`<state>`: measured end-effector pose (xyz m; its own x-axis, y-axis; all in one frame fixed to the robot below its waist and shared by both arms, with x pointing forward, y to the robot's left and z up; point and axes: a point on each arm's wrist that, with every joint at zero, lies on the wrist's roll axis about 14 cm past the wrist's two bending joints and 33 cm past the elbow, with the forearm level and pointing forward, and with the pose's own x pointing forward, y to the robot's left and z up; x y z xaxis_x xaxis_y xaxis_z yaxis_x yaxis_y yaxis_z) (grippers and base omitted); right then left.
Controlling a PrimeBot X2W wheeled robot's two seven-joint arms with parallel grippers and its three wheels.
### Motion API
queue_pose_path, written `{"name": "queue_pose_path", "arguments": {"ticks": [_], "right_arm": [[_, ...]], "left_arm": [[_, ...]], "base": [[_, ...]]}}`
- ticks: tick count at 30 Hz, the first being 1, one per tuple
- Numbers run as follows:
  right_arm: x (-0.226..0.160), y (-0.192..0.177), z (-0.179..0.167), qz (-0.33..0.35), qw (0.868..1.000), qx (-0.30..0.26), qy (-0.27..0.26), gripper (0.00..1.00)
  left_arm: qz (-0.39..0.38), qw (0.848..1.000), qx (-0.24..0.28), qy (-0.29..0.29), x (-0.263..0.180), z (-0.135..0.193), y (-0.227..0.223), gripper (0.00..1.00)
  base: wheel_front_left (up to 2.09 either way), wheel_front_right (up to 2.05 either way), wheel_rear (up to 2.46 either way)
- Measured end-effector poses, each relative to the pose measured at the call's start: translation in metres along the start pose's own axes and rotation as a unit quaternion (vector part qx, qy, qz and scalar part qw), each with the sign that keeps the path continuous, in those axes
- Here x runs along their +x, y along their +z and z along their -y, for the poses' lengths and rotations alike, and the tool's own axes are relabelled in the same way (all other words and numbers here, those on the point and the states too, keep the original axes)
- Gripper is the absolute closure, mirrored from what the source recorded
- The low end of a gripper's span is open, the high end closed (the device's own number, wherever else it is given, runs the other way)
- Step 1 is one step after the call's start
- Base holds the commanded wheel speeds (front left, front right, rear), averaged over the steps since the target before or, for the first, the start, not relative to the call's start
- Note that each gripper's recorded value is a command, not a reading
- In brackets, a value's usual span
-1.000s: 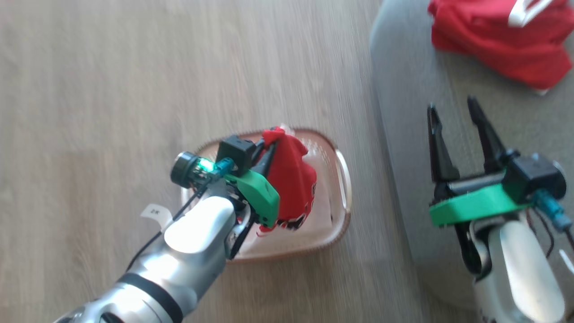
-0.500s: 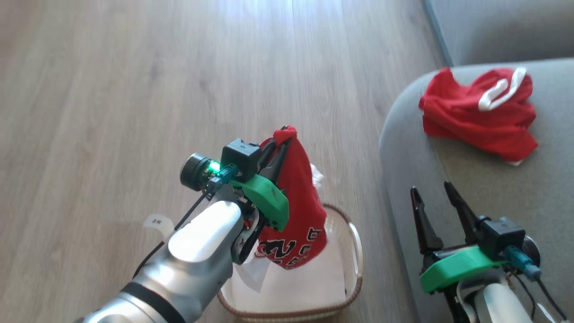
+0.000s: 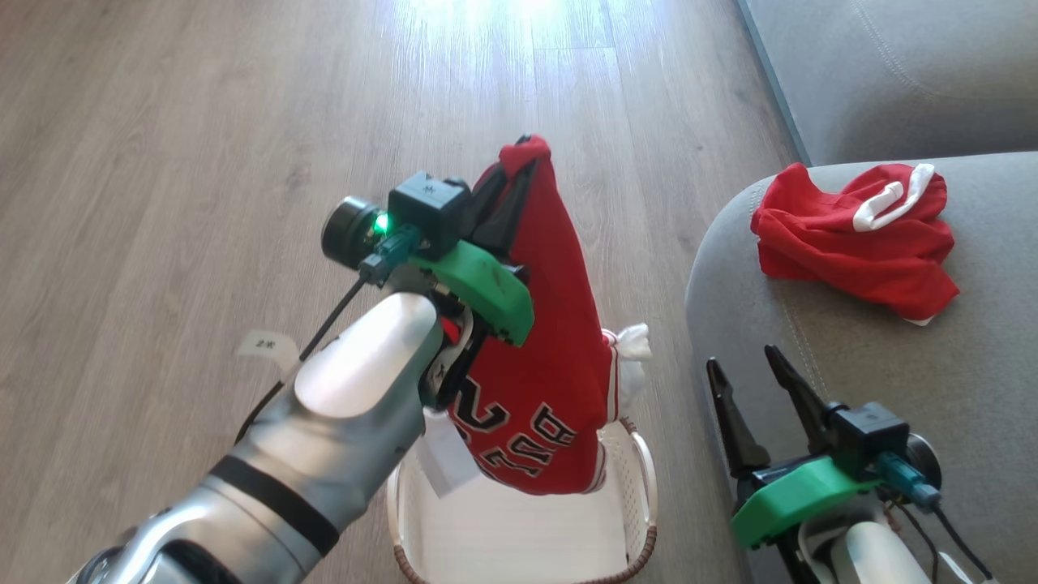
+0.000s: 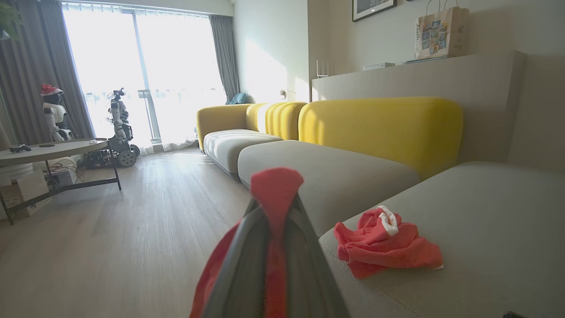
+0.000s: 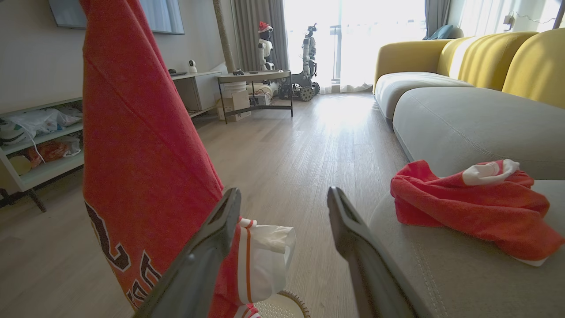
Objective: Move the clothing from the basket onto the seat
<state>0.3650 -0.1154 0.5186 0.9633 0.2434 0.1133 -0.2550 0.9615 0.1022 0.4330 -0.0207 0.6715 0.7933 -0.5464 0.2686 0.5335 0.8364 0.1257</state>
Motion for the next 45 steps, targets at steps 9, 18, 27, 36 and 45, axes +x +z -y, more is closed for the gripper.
{"name": "queue_pose_path", "arguments": {"ticks": [9,18,27,36,45], "right_arm": [[0.006,-0.010,-0.026,-0.024,0.999,-0.020,0.045,0.00],[0.037,-0.011,-0.071,-0.037,0.989,-0.061,0.128,0.00],[0.057,-0.021,-0.091,-0.065,0.979,-0.095,0.171,0.00],[0.060,-0.042,-0.120,-0.107,0.961,-0.117,0.227,0.00],[0.073,-0.034,-0.144,-0.109,0.949,-0.126,0.267,0.38]], "left_arm": [[0.020,1.000,0.008,-0.004,0.004,0.002,0.016,1.00],[0.019,1.000,0.019,-0.009,-0.001,0.004,0.019,1.00],[0.032,0.999,0.030,-0.017,-0.007,0.008,0.033,1.00],[0.053,0.998,0.033,-0.025,-0.010,0.014,0.056,1.00],[0.054,0.998,0.029,-0.028,-0.014,0.016,0.059,1.00]], "base": [[0.00,0.00,0.00],[0.00,0.00,0.00],[0.00,0.00,0.00],[0.00,0.00,0.00],[0.00,0.00,0.00]]}}
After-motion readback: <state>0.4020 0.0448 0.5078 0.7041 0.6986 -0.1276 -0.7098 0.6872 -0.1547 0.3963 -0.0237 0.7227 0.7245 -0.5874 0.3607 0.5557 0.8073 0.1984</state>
